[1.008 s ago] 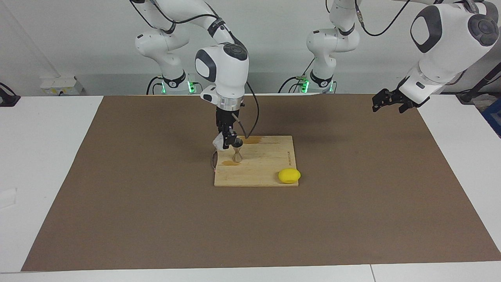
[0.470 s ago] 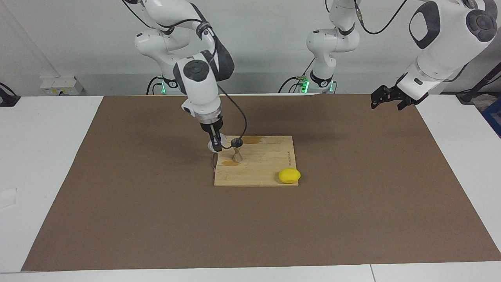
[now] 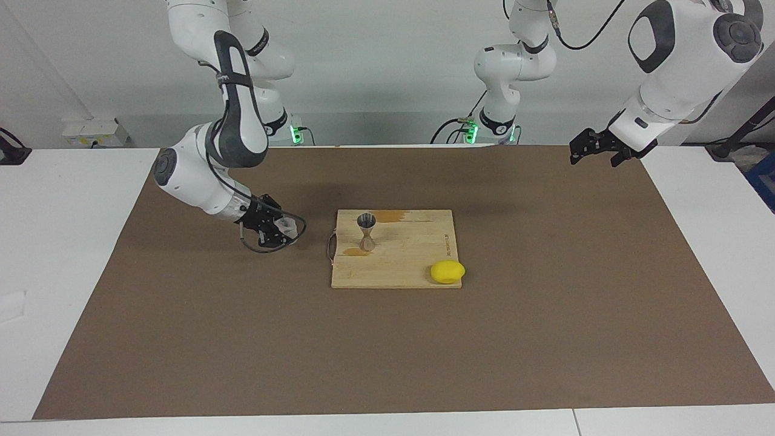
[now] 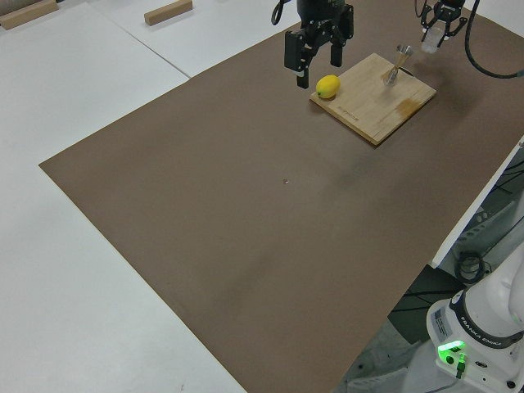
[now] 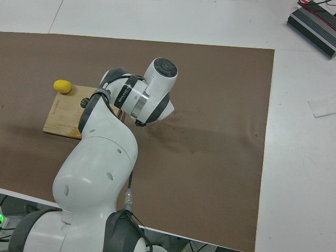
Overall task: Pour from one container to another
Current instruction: 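Carry the clear cup back beside the board with the right gripper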
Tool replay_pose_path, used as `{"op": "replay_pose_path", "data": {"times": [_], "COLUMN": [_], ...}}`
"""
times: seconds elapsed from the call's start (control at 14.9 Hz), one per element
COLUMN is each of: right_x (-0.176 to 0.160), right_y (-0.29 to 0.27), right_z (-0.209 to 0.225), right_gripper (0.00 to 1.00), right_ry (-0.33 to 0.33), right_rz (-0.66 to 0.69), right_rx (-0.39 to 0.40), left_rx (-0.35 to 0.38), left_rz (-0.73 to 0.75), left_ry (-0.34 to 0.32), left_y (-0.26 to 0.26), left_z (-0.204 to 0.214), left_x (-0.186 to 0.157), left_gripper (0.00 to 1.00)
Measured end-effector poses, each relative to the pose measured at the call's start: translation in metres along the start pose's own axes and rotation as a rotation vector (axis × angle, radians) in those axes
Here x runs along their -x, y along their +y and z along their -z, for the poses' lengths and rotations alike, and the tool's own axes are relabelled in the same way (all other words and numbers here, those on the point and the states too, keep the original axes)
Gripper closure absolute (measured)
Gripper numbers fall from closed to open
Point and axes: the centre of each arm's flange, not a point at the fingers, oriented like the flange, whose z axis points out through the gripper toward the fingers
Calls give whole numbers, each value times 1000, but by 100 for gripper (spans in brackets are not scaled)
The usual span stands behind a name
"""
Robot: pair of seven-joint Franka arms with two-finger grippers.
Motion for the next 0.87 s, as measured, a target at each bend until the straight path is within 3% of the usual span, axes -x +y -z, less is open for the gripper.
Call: {"op": "replay_pose_path", "data": {"times": [0.4, 0.87], "right_x": [-44, -58], "right_y": [20, 33], "right_z": [8, 8], "right_gripper": [49, 49], "right_ry": [-17, 0], "right_rz": [-45, -72], "right_rx": [-21, -45], "left_rx": [-8, -9], "left_rz": [73, 83], "left_ry": [109, 124], "left_y": [-1, -1], "left_z": [10, 11], "left_x": [-10, -12], "left_gripper": [0, 0]}}
